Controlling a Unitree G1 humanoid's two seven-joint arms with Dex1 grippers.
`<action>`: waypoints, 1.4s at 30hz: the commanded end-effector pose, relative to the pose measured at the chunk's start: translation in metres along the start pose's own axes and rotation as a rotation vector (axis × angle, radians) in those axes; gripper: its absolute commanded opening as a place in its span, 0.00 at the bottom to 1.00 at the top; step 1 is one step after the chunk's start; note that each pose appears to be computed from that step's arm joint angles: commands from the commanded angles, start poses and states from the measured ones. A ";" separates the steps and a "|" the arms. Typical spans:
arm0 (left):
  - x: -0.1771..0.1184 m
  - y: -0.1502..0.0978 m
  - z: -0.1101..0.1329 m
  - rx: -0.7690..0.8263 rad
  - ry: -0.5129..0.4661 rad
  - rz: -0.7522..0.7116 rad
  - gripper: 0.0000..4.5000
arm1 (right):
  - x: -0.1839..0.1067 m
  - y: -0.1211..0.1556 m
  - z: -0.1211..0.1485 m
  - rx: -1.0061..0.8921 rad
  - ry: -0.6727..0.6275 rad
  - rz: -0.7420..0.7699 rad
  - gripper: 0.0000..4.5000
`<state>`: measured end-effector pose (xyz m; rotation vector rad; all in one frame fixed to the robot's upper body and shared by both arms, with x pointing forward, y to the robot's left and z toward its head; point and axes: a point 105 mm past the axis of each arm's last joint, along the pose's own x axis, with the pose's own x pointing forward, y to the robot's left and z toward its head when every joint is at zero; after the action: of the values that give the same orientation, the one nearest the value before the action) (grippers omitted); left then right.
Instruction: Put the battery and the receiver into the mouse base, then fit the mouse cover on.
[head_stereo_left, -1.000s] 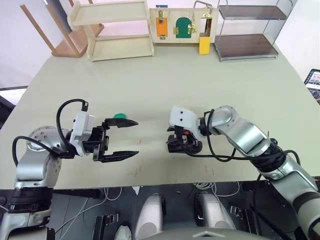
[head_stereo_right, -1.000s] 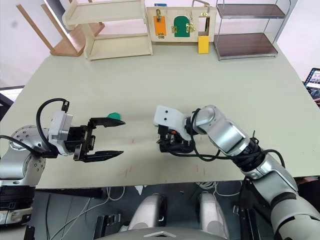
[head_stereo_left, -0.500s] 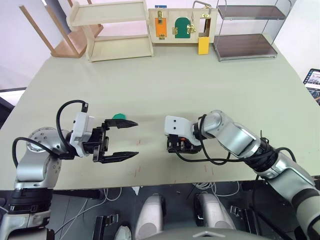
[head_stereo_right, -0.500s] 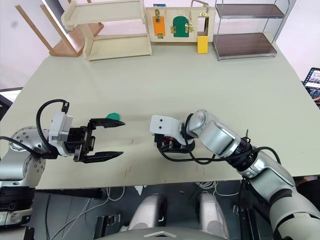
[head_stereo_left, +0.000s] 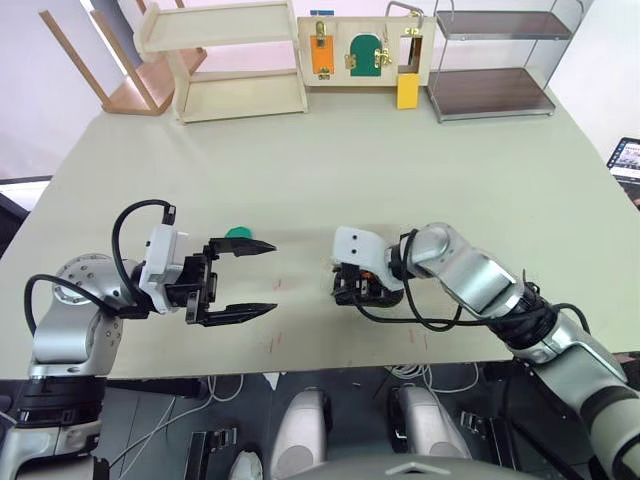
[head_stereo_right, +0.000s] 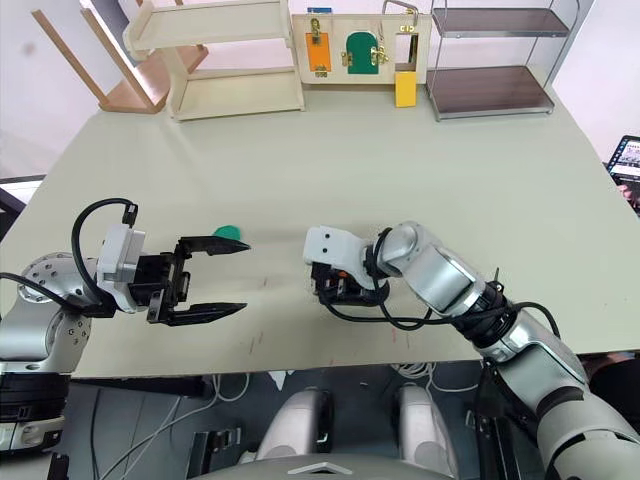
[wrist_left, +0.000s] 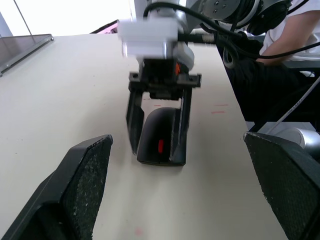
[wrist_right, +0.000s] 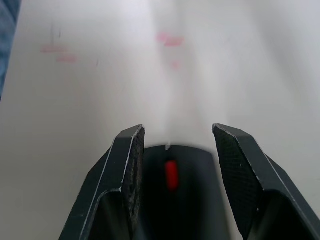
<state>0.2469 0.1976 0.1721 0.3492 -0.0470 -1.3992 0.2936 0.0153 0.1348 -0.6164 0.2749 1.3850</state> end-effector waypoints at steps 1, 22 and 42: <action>-0.003 0.003 0.007 0.043 -0.004 0.005 1.00 | -0.017 -0.003 0.026 -0.041 -0.135 -0.022 0.50; -0.003 0.007 0.009 0.049 -0.003 -0.007 1.00 | -0.062 -0.002 -0.035 0.056 -0.462 -0.121 0.50; -0.004 0.010 0.008 0.048 0.025 0.011 1.00 | -0.030 0.022 -0.126 0.264 -0.416 -0.122 0.50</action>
<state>0.2543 0.1989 0.1775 0.3823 -0.0492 -1.3963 0.2921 -0.0703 0.0745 -0.1124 -0.0596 1.3161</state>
